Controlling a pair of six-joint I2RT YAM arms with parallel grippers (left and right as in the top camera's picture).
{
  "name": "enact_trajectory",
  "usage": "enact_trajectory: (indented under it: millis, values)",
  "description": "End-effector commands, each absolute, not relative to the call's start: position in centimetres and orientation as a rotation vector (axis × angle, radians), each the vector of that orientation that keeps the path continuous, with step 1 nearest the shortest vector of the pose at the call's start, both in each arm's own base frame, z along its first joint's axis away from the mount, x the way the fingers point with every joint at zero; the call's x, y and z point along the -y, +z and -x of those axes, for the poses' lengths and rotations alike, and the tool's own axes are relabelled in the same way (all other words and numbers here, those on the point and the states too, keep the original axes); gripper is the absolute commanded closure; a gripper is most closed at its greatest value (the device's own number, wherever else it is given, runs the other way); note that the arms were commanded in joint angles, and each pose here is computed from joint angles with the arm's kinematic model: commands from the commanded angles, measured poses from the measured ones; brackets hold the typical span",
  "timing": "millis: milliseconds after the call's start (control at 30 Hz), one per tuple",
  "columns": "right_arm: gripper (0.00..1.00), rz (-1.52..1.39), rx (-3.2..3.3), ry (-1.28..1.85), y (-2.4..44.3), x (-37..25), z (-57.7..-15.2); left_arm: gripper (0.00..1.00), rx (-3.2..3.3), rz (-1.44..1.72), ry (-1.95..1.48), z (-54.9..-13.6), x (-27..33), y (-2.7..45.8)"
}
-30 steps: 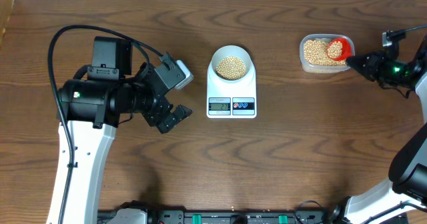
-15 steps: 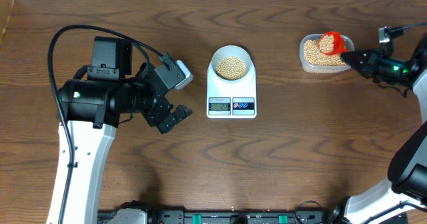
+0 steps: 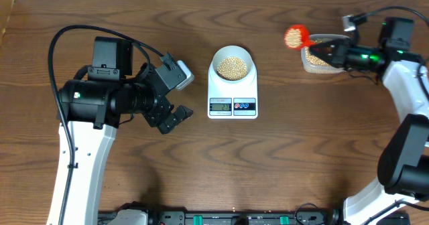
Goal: Scoop item into bowl and weigh 50g on scale
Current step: 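Lift the filled scoop and carry it left over the bowl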
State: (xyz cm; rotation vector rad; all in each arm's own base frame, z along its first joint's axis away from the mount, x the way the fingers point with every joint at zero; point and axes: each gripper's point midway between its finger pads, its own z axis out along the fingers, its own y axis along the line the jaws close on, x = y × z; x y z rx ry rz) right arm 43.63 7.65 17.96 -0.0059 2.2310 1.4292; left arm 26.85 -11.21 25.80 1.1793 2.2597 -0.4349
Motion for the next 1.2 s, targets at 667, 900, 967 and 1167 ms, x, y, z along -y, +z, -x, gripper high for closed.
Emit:
enact_trajectory:
  millis: [667, 900, 967, 1167]
  values:
    - [0.99, 0.503, -2.249, 1.124, 15.6, -17.9, -43.6, 0.02, -2.244, -1.163, -0.441, -27.1, 11.3, 26.6]
    - [0.99, 0.669, -2.230, 0.968, 14.5, -19.6, -43.4, 0.02, -2.243, -1.163, -0.440, -27.1, 11.3, 26.7]
    - [0.99, 0.681, -2.238, 0.925, 14.2, -19.7, -43.5, 0.02, -2.244, -1.163, -0.441, -27.1, 11.3, 26.6]
    - [0.99, 0.788, -2.211, 0.870, 13.8, -21.1, -43.0, 0.02, -2.243, -1.163, -0.440, -27.1, 11.3, 26.7]
